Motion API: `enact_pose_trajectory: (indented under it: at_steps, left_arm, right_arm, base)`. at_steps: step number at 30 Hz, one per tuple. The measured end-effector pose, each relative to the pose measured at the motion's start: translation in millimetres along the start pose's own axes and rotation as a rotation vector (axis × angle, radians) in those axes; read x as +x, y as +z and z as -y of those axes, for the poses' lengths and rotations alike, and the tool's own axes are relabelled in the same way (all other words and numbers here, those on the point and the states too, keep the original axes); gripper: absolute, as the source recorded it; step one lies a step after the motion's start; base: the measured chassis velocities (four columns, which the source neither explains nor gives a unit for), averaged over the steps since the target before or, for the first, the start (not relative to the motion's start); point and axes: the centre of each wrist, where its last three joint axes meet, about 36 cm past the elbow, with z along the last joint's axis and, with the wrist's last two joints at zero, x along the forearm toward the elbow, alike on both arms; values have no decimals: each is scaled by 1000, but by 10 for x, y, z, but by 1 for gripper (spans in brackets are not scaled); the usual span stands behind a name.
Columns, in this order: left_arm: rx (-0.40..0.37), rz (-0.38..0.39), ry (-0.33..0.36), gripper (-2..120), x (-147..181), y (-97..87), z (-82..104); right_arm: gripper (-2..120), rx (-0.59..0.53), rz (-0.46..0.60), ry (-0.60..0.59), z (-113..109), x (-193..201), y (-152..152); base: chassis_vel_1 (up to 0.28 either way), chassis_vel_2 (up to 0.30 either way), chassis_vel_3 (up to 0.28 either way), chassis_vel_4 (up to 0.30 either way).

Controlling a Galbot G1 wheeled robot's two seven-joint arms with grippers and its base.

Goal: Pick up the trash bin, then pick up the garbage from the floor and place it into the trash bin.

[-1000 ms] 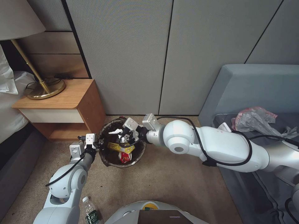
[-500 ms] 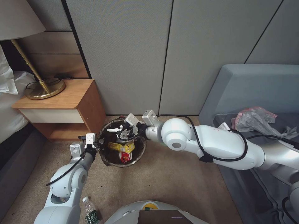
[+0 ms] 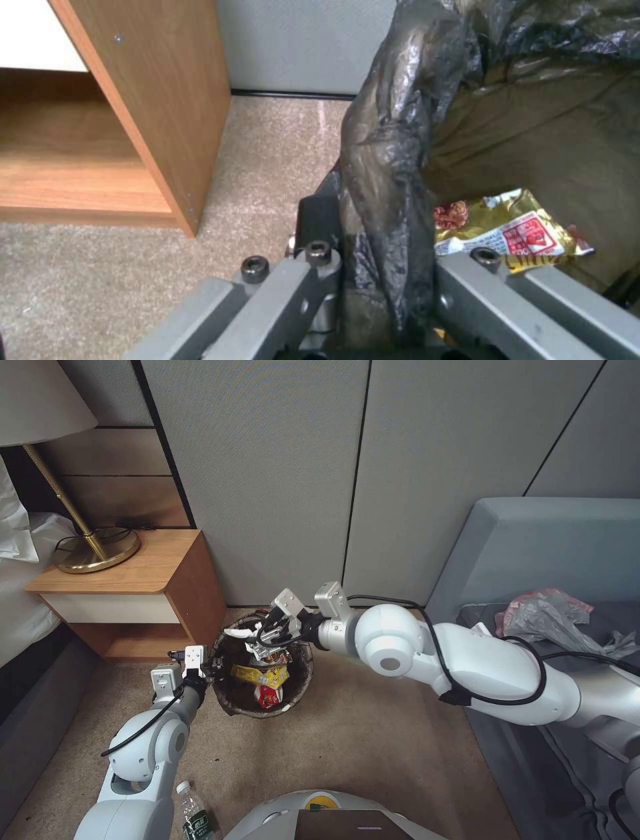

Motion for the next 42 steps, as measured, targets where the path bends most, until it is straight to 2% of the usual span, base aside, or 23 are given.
enact_pose_trajectory:
  at_steps: [7, 15, 22, 42]
  left_arm:
    - [1, 3, 0, 0, -6, -8, -1]
    - [-11, 2, -1, 0, 4, -18, -27]
    - [-9, 8, -1, 0, 19, -32, -28]
    - [-9, 10, 2, 0, 36, -38, -24]
  right_arm:
    - [100, -10, 10, 6, -7, 62, -1]
    - [100, -28, 58, 8, 26, 245, -143]
    - [100, -29, 4, 6, -13, 35, 78]
    - [100, -35, -29, 31, 61, -212, 182]
  base:
    - [0, 0, 0, 0]
    - [0, 0, 0, 0]
    - [0, 0, 0, 0]
    - [0, 0, 0, 0]
